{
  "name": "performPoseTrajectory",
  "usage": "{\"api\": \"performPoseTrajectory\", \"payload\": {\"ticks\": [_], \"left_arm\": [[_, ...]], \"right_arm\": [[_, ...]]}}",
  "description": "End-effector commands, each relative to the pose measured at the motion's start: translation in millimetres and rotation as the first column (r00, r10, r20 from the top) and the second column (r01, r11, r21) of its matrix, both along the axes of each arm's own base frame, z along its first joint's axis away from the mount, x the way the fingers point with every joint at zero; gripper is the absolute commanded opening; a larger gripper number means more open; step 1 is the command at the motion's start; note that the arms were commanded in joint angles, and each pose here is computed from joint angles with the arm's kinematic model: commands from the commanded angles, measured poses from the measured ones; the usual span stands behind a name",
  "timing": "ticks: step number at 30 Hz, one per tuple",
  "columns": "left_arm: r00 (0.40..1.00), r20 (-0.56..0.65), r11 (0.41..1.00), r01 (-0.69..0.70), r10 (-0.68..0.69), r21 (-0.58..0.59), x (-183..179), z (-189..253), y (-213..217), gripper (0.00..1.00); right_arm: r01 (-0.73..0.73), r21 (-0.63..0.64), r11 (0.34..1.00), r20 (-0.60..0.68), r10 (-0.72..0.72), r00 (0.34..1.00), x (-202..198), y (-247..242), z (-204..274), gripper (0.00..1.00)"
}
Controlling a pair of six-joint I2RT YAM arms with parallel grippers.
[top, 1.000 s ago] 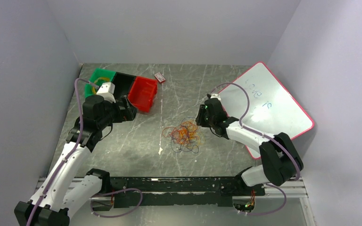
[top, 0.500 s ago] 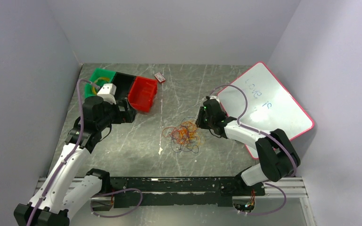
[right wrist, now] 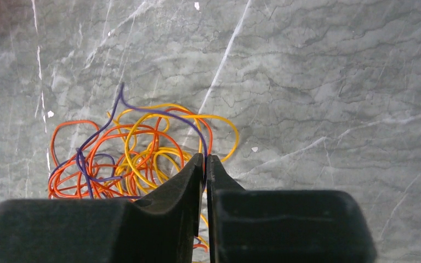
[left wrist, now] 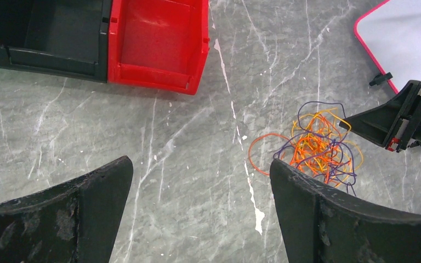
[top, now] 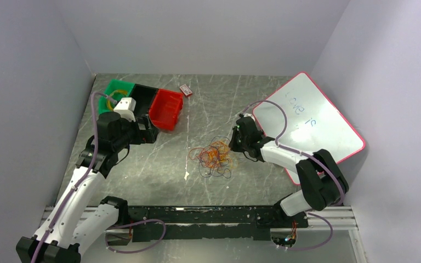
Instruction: Untangle the cables
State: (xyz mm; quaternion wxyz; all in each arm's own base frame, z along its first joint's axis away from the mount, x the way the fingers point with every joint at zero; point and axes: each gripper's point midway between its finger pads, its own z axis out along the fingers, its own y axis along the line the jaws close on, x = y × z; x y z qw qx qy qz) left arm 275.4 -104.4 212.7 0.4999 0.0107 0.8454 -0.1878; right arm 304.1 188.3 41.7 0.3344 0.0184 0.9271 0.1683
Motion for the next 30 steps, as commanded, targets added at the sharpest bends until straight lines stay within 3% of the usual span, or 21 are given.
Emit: {"api": "performPoseTrajectory", "payload": {"ticks": [1,8,20,25,30], "left_arm": [[1.0,0.0,1.0,0.024,-0.024,0.006,-2.7,1.2,-2.7,0.99],[1.0,-0.004,1.0,0.011,-0.011,0.009,-2.2,0.6,-0.9,0.99],[1.0,0.006,1.0,0.008,-0.008,0.005,-3.6,3.1,-0.1,0.99],[0.999,0.036,1.0,0.013,-0.013,-0.008,-3.9,10.0,-1.1,0.99],[0.971,0.185,0.981,0.169,-0.149,-0.099,-7.1,40.1,-29.2,0.99]], "right_arm": [[-0.004,0.015,1.0,0.022,0.004,1.0,0.7,-0.7,5.6,0.07],[-0.012,-0.017,1.0,0.104,0.014,0.994,7.5,-5.7,30.1,0.0],[-0.054,-0.169,0.984,0.265,0.099,0.959,7.0,-0.9,94.9,0.0],[-0.084,-0.128,0.988,0.347,0.124,0.93,3.7,10.3,142.8,0.0],[-0.192,-0.039,0.981,0.442,0.189,0.877,-5.1,28.4,188.8,0.0]]}}
